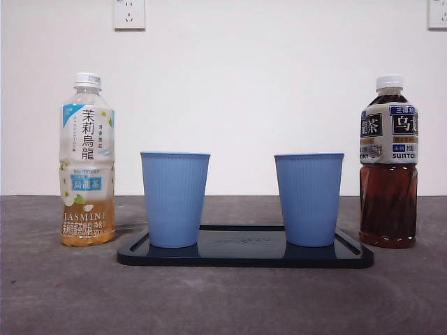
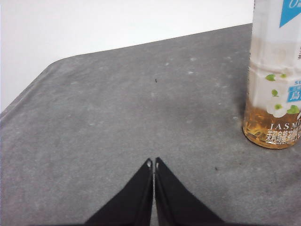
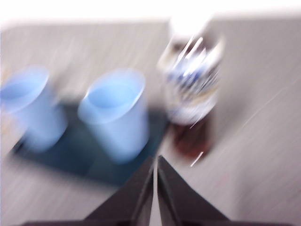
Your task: Pour the drink into the cup
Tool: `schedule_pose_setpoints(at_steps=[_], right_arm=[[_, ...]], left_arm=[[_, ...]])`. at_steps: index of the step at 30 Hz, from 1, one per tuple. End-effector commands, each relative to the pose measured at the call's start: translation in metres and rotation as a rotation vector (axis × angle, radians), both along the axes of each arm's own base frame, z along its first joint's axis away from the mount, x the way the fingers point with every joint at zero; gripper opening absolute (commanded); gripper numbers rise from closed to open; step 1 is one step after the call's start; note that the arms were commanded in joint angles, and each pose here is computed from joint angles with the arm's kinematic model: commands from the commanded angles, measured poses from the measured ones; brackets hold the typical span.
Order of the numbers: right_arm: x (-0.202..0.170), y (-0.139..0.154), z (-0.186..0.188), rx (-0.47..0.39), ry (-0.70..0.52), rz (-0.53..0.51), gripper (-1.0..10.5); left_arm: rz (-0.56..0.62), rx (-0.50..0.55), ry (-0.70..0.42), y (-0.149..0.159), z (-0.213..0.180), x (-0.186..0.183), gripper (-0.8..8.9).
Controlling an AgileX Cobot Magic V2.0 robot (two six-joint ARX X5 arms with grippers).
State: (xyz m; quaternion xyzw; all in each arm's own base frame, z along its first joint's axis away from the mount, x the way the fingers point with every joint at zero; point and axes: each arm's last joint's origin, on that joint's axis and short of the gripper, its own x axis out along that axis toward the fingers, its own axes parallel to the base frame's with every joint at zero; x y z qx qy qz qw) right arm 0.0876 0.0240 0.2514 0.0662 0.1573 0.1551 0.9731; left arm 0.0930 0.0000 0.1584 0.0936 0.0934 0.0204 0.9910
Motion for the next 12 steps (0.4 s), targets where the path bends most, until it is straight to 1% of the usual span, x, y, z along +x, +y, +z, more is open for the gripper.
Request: schedule_pose_setpoints(at_steps=[1,5,8,12], right_arm=[[0.002,-0.005,-0.011,-0.026,-0.077,-0.048,0.1],[0.004,-0.012,-0.032,-0.038,-0.183,-0.129,0.1],[0.006,-0.017,-0.046,-0.056,-0.240,-0.181,0.1],[0.007,-0.022,-0.060,-0.069,-0.274,-0.272,0.1]], left_arm=[[0.005,0.013,0.028,0.000,-0.007,0.001,0.08],[0.005,0.013,0.028,0.000,-0.007,0.001,0.08],[0.005,0.013,0.028,0.000,-0.007,0.001,0.08],[0.005,0.013,0.028,0.000,-0.007,0.001,0.07]])
